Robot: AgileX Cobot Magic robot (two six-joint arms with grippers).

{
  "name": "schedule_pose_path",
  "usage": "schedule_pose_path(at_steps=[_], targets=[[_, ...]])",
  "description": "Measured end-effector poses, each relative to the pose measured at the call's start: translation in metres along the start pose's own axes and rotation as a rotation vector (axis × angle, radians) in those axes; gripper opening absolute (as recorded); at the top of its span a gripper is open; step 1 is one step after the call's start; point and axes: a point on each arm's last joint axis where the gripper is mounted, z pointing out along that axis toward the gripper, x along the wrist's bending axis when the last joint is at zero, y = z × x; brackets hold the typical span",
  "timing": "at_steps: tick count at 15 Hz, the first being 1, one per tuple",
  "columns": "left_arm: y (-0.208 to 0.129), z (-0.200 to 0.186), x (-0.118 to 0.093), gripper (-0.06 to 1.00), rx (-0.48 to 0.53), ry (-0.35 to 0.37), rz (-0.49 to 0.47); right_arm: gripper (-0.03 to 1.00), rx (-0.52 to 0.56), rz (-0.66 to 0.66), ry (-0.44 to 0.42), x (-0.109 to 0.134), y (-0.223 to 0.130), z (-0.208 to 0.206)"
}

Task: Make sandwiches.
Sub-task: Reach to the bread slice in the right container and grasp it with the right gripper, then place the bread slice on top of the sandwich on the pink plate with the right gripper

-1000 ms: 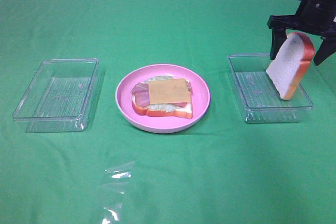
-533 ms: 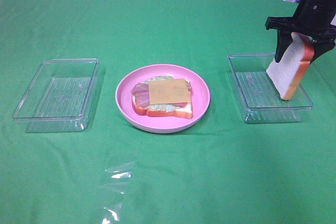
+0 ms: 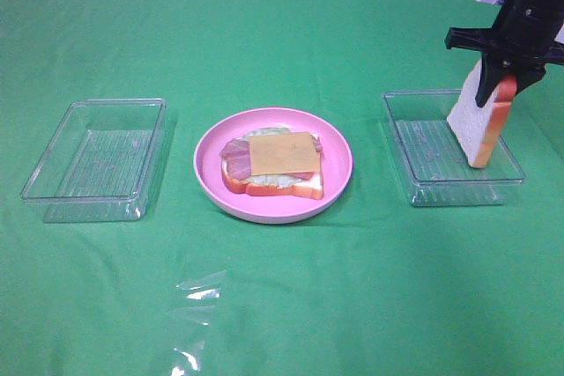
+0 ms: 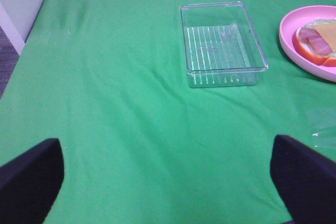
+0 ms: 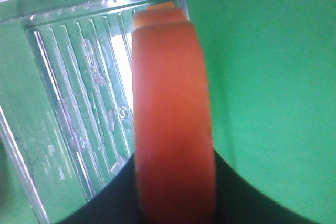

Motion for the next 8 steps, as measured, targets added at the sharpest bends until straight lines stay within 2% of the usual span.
schedule_pose_path(at_steps=[8], targets=[[0.0000,0.0000,0.0000,0.99,0.000,0.000,-0.005,0.24,-0.013,0.001,0.003,0.0007,-0.0010,-0.0058]])
